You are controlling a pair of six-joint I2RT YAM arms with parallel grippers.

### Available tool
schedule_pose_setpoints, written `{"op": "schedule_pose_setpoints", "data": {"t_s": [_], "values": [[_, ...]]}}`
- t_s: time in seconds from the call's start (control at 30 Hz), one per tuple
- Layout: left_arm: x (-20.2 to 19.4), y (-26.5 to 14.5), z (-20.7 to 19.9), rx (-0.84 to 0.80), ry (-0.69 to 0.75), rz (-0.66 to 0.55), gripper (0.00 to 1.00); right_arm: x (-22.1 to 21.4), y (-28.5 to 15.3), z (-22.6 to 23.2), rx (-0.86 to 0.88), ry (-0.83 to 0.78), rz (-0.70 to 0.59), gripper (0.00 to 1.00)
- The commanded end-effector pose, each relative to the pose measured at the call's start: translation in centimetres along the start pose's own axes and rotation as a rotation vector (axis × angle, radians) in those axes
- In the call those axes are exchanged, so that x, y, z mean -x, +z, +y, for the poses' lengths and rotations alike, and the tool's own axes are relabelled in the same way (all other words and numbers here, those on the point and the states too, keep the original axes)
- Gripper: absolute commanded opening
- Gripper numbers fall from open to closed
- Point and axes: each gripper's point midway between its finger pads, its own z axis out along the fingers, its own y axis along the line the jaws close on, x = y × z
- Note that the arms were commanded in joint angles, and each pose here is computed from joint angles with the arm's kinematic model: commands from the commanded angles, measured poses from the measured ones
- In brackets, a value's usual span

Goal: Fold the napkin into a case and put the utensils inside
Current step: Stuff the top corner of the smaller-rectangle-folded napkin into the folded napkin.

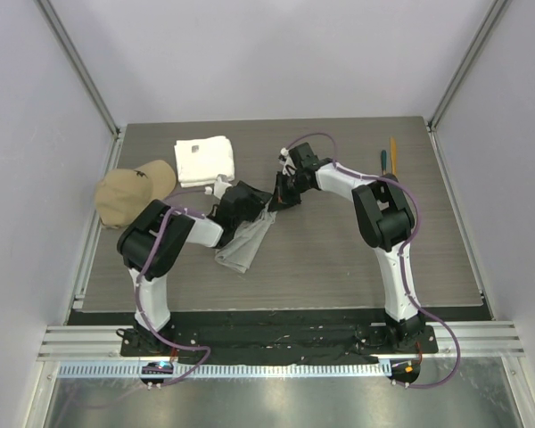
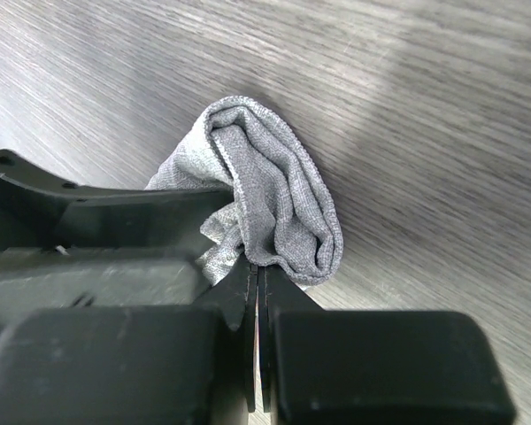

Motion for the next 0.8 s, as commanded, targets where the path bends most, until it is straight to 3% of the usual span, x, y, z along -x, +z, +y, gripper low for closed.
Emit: {"op": "schedule_pose_setpoints", "data": {"t_s": [0.0, 0.1, 0.2, 0.3, 0.4, 0.5, 0.53, 0.6, 0.77], "values": [[-2.5, -2.1, -2.4, -0.07, 0.155, 0.142, 0.57, 0.7, 1.4, -0.6, -0.011, -0.019, -0.023, 0.01], [-2.1, -2.7, -3.2, -0.09, 0.183, 0.141, 0.59, 0.6, 1.6, -0.7, -0.015, -0.021, -0.02, 0.01], [-1.6, -3.4, -4.6, -0.134, 0.23, 0.162, 0.54, 0.5, 1.6, -0.9, -0.02, -0.02, -0.019, 0.01], [-0.9, -4.6, -7.1, -0.19, 0.3, 0.19, 0.44, 0.4, 1.6, -1.0, -0.022, -0.02, -0.015, 0.01], [0.9, -5.6, -8.1, -0.139, 0.389, 0.216, 0.35, 0.4, 1.7, -1.0, -0.019, -0.016, -0.01, 0.01], [3.1, -6.0, -5.8, -0.012, 0.431, 0.249, 0.31, 0.4, 1.5, -0.8, -0.015, -0.023, -0.012, 0.01], [4.2, -5.8, -4.8, 0.031, 0.426, 0.253, 0.24, 0.5, 1.5, -0.8, -0.018, -0.024, -0.013, 0.01], [4.6, -6.2, -2.0, 0.142, 0.439, 0.313, 0.2, 0.5, 1.5, -0.8, -0.017, -0.023, -0.013, 0.01], [1.6, -4.6, 1.2, 0.163, 0.427, 0.54, 0.06, 0.5, 1.5, -0.7, -0.014, -0.025, -0.012, 0.01]]}}
